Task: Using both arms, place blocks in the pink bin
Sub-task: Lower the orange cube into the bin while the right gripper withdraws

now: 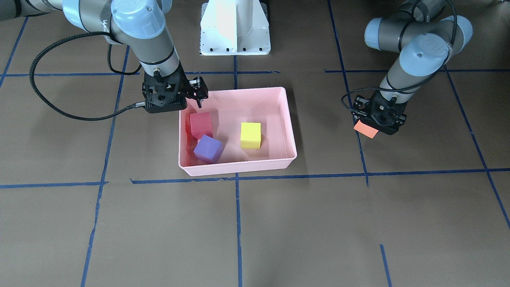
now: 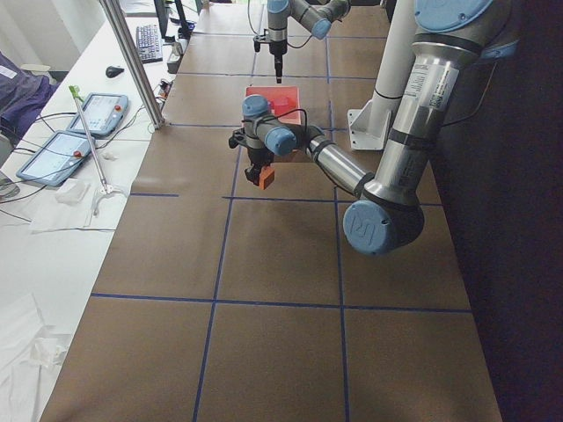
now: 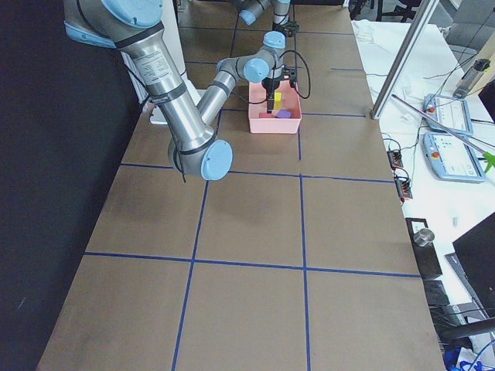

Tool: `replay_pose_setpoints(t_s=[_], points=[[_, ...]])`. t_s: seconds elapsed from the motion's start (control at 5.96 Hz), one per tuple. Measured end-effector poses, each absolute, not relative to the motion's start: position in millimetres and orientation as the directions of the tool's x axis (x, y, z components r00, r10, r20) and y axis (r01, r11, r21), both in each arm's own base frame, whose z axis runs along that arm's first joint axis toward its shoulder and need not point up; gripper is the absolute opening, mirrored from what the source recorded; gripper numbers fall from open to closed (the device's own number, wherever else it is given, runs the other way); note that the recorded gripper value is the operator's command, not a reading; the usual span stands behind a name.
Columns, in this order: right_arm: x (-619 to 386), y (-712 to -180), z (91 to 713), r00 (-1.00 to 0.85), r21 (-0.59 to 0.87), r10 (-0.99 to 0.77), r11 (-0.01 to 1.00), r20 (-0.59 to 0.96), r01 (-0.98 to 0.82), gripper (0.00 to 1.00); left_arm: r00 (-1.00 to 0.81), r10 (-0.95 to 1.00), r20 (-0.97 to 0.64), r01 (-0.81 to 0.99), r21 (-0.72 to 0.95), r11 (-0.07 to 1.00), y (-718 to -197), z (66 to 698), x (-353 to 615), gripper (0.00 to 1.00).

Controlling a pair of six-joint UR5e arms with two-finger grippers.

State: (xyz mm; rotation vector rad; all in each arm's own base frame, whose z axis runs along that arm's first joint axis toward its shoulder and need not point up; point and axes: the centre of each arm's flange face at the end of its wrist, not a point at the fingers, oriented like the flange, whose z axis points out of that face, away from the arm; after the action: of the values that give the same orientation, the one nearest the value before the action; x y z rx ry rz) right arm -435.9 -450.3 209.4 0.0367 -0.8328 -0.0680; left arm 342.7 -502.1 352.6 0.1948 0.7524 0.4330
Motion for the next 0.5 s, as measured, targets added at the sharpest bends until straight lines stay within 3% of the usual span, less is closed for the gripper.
replay_pose_setpoints(t_s=[0.5], points=[[-397.1, -449.8, 230.3, 0.666, 0.152, -0.184, 0.983, 0.723, 0.107, 1.00, 0.669, 0.118, -0.734, -0.075, 0.091, 0.993, -495.0, 214.9, 413.0, 0.55]])
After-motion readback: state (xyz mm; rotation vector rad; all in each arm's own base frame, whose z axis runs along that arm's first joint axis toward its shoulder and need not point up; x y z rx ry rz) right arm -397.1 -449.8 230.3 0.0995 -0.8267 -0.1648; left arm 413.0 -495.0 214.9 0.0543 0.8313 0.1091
